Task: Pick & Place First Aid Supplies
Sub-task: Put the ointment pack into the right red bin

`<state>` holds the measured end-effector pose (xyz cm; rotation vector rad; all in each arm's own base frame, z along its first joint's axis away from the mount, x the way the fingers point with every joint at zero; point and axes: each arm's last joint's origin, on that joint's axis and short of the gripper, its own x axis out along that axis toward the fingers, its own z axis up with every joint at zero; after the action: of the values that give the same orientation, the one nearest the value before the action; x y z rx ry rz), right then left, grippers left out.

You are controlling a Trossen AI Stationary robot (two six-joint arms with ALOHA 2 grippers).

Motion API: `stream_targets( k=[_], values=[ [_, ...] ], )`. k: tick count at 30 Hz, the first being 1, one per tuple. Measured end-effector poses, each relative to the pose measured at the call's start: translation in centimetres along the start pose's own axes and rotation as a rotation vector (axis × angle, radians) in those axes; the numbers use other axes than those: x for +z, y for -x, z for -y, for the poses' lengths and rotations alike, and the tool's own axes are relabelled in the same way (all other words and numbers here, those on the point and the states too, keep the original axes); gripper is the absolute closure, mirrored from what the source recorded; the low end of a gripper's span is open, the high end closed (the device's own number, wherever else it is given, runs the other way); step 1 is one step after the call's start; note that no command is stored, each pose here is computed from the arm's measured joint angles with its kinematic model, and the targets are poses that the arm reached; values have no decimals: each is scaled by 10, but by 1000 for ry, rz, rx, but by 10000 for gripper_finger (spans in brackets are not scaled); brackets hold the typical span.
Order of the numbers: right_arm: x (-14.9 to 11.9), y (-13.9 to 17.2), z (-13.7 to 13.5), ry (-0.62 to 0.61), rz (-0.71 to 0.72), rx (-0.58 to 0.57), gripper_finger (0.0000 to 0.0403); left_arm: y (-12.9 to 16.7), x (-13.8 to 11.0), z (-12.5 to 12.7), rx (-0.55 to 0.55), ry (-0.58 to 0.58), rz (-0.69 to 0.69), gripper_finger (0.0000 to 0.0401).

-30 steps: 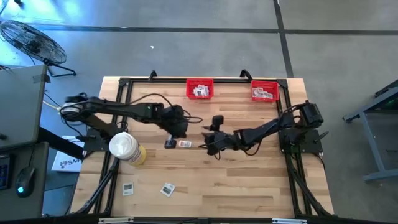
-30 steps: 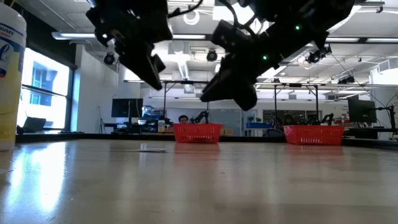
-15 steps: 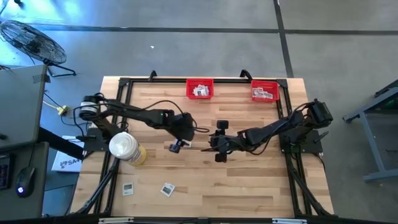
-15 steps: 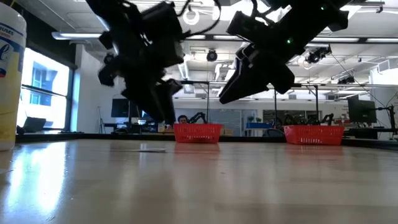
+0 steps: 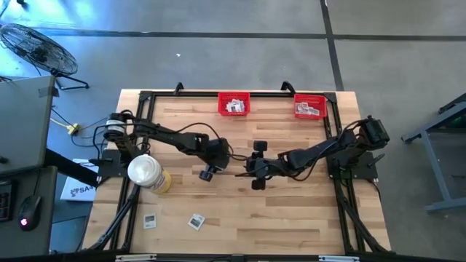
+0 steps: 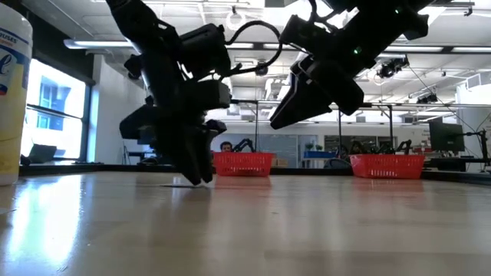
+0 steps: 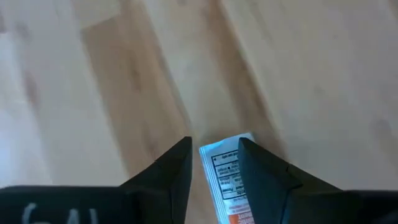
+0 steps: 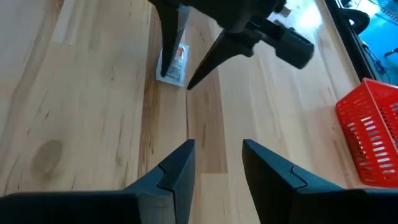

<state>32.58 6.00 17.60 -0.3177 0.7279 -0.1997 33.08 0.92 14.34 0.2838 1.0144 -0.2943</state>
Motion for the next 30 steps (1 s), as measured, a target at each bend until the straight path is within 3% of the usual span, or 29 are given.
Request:
stream_targets(
  k=[9, 17, 30],
  values=[
    [0, 0, 0, -4, -3, 3, 276, -8, -1, -2, 33, 32, -16, 317],
    [0, 0, -1, -6, -1, 19, 276, -14, -5, -1, 19, 53, -43, 395],
    [0, 0, -1, -7, 1, 26, 276, -7, 2, -4, 43, 86, -35, 399]
  ],
)
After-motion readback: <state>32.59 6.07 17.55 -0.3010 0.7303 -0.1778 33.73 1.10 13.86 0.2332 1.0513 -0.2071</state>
